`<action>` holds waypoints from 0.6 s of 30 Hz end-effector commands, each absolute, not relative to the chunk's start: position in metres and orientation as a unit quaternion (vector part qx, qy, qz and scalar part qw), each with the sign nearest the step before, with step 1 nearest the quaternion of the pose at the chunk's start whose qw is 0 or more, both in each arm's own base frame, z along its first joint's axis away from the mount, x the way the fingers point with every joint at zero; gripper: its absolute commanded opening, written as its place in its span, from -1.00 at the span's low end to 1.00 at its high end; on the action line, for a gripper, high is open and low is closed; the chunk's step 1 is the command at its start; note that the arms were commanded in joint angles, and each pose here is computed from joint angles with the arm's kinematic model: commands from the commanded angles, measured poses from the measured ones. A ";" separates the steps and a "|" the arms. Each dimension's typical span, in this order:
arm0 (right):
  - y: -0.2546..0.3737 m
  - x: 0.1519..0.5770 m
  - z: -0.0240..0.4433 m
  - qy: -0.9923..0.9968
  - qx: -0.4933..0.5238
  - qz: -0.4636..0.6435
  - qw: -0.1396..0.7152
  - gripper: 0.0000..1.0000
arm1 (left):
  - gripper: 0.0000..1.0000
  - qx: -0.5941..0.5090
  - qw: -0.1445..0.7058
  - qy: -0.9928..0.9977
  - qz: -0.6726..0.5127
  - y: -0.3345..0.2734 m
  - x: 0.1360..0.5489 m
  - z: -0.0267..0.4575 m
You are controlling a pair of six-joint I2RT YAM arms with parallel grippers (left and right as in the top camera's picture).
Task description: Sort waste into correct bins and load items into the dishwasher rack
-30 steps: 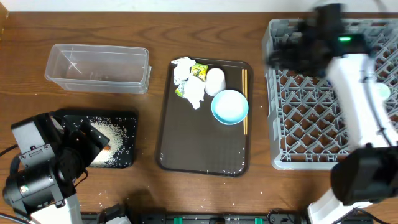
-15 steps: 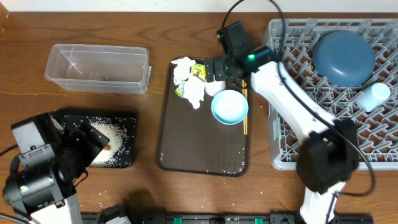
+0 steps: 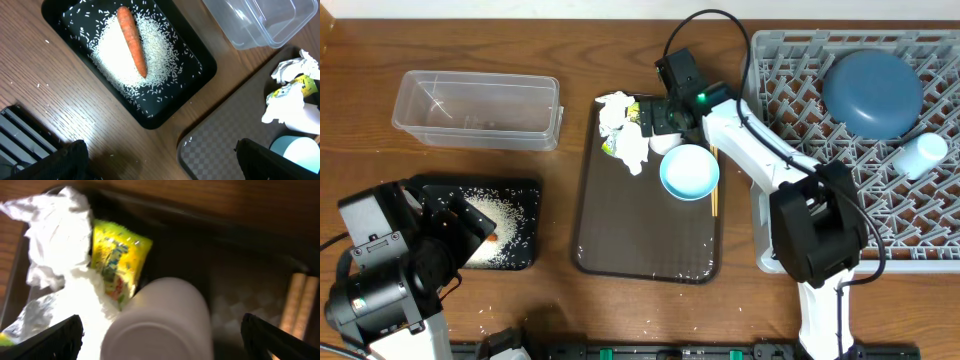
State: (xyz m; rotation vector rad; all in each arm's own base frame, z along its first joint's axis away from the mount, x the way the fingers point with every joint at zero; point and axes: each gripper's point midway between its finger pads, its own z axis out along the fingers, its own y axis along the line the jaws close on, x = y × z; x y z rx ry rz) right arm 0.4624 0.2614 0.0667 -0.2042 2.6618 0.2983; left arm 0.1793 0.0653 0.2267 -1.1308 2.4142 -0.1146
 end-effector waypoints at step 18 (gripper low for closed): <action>0.265 0.451 0.058 0.971 -0.072 0.101 0.206 0.55 | 0.93 -0.411 0.232 0.881 -0.034 0.068 0.177 0.225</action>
